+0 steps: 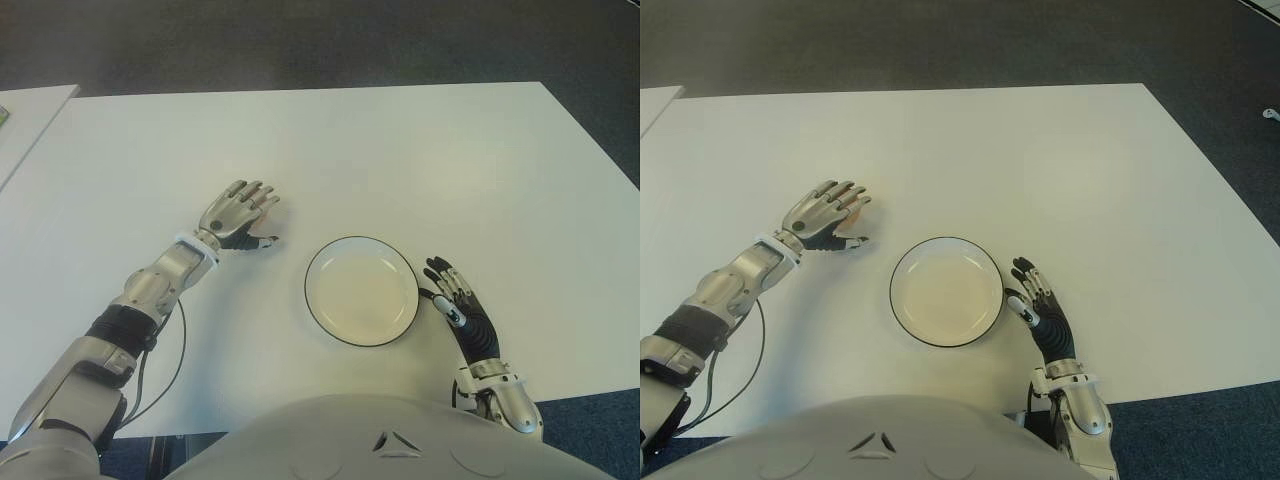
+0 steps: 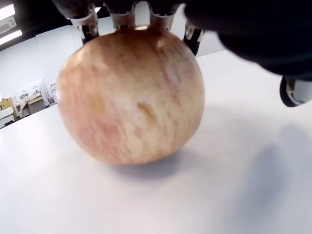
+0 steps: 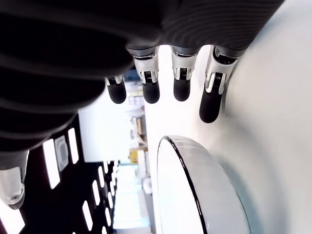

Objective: Put the apples into the plate.

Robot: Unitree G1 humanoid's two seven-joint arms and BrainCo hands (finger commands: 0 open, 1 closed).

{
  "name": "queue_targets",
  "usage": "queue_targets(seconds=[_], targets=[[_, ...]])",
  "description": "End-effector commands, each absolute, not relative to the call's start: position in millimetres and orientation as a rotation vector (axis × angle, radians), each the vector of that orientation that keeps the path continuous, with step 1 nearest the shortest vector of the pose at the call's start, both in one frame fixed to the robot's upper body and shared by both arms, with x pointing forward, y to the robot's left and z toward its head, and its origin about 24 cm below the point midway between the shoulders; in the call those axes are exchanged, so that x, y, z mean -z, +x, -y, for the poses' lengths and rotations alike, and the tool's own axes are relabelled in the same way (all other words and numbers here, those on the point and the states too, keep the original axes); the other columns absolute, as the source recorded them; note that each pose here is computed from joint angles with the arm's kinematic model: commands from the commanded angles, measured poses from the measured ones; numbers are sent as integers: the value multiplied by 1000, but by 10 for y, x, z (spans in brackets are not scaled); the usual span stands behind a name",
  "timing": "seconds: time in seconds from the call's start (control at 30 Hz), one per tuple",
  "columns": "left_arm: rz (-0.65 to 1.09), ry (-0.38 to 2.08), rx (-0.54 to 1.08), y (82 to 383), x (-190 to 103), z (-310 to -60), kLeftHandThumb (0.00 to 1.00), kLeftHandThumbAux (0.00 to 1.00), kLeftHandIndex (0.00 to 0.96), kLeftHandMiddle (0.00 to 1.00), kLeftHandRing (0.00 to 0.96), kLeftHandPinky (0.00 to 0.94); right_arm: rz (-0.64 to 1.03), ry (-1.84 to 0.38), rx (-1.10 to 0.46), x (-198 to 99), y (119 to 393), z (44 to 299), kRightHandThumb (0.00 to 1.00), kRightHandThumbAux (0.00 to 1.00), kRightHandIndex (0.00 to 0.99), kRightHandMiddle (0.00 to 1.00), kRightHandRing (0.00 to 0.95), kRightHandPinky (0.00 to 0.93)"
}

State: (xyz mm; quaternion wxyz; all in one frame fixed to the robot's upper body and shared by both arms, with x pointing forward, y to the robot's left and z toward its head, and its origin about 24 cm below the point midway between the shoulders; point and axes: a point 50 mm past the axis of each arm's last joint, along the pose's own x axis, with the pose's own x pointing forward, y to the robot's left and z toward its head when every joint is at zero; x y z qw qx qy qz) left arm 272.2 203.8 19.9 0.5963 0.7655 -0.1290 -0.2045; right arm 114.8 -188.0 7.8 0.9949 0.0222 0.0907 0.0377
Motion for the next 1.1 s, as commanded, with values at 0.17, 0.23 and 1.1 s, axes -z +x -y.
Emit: queue_targets(seconds=[0.17,0.23,1.1], targets=[[272,1782,518,2665,-60,-2037,184,194,0,0,0,0,-263,51,-67,31,1027,1943,131,499,0,0,0,0],[278,1781,518,2667,-59,-2034,184,195,0,0,0,0,-263,52,-69,34,1030,1945,131,499,0,0,0,0],[208,1814,523,2757,46,-2079,208,236,0,0,0,0,-244,56,-75,55,998,1996,135,517,0,0,0,0]])
